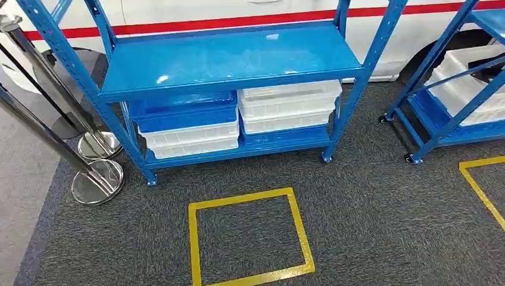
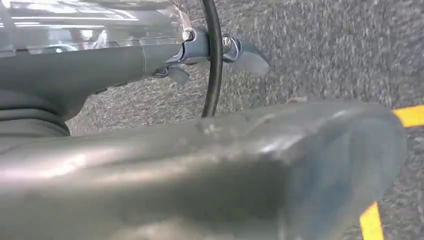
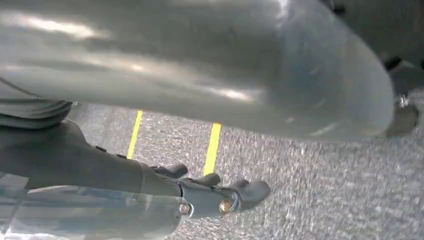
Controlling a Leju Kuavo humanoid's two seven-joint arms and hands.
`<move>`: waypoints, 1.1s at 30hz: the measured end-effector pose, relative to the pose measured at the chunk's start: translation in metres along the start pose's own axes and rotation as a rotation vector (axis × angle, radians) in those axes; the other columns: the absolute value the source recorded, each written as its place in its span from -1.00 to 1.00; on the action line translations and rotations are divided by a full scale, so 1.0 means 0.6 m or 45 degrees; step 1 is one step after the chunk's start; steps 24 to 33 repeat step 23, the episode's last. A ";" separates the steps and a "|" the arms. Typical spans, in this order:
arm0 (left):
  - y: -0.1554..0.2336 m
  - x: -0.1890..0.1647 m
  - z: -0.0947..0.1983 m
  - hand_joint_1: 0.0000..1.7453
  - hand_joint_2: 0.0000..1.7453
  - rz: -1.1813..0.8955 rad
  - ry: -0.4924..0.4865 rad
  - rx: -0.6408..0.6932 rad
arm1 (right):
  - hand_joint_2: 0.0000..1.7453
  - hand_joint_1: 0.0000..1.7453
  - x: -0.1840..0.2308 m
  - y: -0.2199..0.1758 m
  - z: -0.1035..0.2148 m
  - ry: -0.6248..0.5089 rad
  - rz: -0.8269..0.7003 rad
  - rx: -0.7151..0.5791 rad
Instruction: Take the parts from the cabinet and place them on the table.
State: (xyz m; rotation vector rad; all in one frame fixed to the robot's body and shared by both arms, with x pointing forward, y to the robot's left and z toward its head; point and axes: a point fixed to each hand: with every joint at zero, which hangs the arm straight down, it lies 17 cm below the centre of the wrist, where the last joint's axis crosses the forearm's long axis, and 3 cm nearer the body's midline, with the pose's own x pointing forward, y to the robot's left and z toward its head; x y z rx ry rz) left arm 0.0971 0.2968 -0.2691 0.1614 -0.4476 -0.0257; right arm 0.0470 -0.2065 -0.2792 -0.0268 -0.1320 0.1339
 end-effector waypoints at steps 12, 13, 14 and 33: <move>-0.004 0.008 -0.002 -1.00 -1.00 0.000 -0.005 -0.007 | -1.00 -1.00 -0.003 -0.002 0.000 0.004 0.008 0.004; -0.003 0.007 -0.002 -1.00 -1.00 -0.001 -0.004 -0.006 | -1.00 -1.00 -0.004 -0.001 0.000 0.005 0.008 0.008; -0.003 0.007 -0.002 -1.00 -1.00 -0.001 -0.004 -0.006 | -1.00 -1.00 -0.005 -0.001 0.000 0.006 0.008 0.009; 0.004 0.006 -0.003 -1.00 -1.00 -0.007 -0.003 0.002 | -1.00 -1.00 -0.005 0.005 0.001 0.007 0.008 0.019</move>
